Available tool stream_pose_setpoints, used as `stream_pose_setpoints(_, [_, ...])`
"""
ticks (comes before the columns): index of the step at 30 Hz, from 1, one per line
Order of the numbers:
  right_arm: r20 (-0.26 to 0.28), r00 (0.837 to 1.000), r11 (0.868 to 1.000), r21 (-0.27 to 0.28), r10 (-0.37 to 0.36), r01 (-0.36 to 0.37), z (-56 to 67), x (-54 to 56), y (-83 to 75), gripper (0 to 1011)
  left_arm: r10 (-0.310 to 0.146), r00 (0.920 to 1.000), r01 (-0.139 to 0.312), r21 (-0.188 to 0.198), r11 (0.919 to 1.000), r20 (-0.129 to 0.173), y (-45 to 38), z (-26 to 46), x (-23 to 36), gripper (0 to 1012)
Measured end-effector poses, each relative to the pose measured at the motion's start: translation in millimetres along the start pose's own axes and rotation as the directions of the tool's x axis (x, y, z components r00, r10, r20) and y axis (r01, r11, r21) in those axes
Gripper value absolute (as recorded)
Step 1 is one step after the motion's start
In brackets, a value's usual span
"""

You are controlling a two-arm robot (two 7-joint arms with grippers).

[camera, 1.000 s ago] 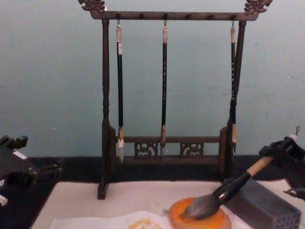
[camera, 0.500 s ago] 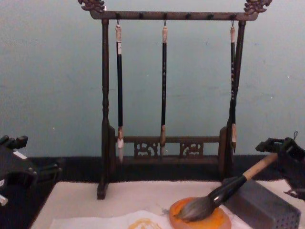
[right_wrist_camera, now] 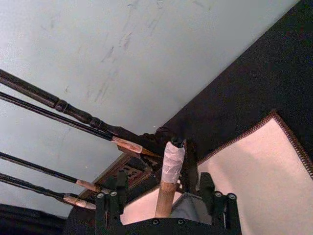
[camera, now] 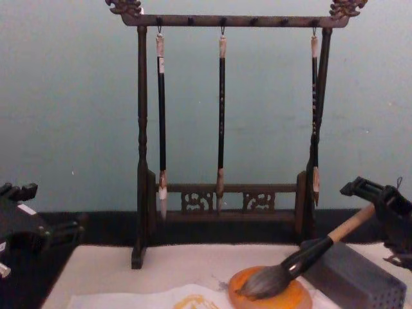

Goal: Pick up the brush from the inkstone, write on the paper, then place the brush back to its original position.

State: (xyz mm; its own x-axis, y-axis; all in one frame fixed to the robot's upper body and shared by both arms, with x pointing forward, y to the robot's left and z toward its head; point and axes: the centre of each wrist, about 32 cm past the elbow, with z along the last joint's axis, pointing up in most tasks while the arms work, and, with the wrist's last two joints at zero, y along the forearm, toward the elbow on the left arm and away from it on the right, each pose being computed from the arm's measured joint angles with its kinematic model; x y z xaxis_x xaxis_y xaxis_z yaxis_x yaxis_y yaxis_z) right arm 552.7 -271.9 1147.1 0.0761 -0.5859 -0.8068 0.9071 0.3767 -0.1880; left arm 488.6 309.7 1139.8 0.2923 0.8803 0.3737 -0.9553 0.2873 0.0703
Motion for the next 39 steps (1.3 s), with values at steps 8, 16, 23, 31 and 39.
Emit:
stream_pose_setpoints(8, [0.003, 1.000, 1.000, -0.002, 0.002, -0.002, -0.1, 0.0, -0.6, 1000, 0.000, 1.0000, 0.000, 0.000, 1.0000, 0.000, 0.0, 0.0, 0.0, 1001])
stream_pose_setpoints(16, [0.019, 1.000, 1.000, -0.012, 0.006, -0.005, -1.5, 2.3, -13.4, 1000, 0.000, 1.0000, 0.000, 0.000, 1.0000, 0.000, 0.0, 0.0, 0.0, 1001])
stream_pose_setpoints(23, [0.022, 1.000, 1.000, -0.018, -0.010, 0.011, -4.9, 5.1, -31.8, 1000, 0.000, 1.0000, 0.000, 0.000, 1.0000, 0.000, 0.0, 0.0, 0.0, 1001])
stream_pose_setpoints(31, [0.076, 0.997, 1.000, -0.023, -0.013, 0.015, -12.0, 2.1, -54.2, 1000, 0.000, 1.0000, 0.000, 0.000, 1.0000, 0.000, 0.0, 0.0, 0.0, 1001])
stream_pose_setpoints(39, [0.254, 0.967, 1.000, 0.027, -0.018, 0.011, -26.2, -12.5, -73.4, 1000, 0.000, 1.0000, 0.000, 0.000, 1.0000, 0.000, 0.0, 0.0, 0.0, 1001])
